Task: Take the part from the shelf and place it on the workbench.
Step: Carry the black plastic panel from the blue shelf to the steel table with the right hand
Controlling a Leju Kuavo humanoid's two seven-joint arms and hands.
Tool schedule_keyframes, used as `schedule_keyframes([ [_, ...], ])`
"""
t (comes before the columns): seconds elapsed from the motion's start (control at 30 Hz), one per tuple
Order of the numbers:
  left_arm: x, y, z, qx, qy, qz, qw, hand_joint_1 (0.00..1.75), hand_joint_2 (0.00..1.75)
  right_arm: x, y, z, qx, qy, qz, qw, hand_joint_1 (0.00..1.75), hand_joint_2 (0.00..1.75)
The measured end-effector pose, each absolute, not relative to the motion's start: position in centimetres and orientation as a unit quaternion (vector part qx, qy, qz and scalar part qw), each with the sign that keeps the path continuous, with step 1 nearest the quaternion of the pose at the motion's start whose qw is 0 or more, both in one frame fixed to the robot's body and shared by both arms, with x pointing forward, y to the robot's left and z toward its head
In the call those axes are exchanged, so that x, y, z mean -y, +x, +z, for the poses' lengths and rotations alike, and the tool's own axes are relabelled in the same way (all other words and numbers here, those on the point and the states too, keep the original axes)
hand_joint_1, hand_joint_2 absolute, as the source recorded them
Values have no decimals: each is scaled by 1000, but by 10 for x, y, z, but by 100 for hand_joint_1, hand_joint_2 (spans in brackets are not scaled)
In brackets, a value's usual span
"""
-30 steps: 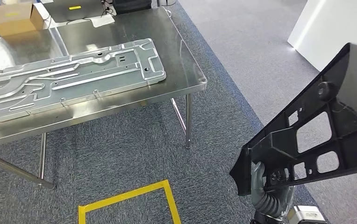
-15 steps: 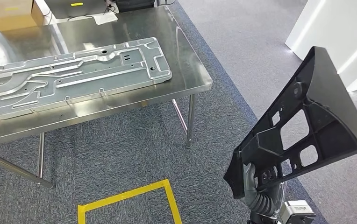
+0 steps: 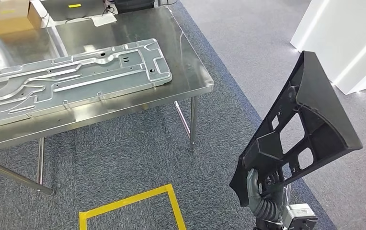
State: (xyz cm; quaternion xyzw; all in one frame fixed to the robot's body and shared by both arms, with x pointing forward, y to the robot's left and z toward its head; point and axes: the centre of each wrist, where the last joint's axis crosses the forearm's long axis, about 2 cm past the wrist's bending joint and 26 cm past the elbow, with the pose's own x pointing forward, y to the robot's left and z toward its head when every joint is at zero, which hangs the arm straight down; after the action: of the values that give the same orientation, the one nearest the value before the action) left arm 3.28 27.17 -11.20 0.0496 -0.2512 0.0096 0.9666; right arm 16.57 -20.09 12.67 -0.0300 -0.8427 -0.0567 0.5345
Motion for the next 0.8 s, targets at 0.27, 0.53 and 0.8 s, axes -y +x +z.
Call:
schedule_keyframes([
  [0.27,-272,32,-112,250,51,10,967,0,0,201,164,125,838,-31,-54,541,175,175],
  [0.53,-272,32,-112,249,53,9,967,0,0,201,164,124,836,-36,-51,544,175,175],
  [0.8,-272,32,-112,248,56,4,967,0,0,201,163,123,839,-59,-31,540,175,175],
])
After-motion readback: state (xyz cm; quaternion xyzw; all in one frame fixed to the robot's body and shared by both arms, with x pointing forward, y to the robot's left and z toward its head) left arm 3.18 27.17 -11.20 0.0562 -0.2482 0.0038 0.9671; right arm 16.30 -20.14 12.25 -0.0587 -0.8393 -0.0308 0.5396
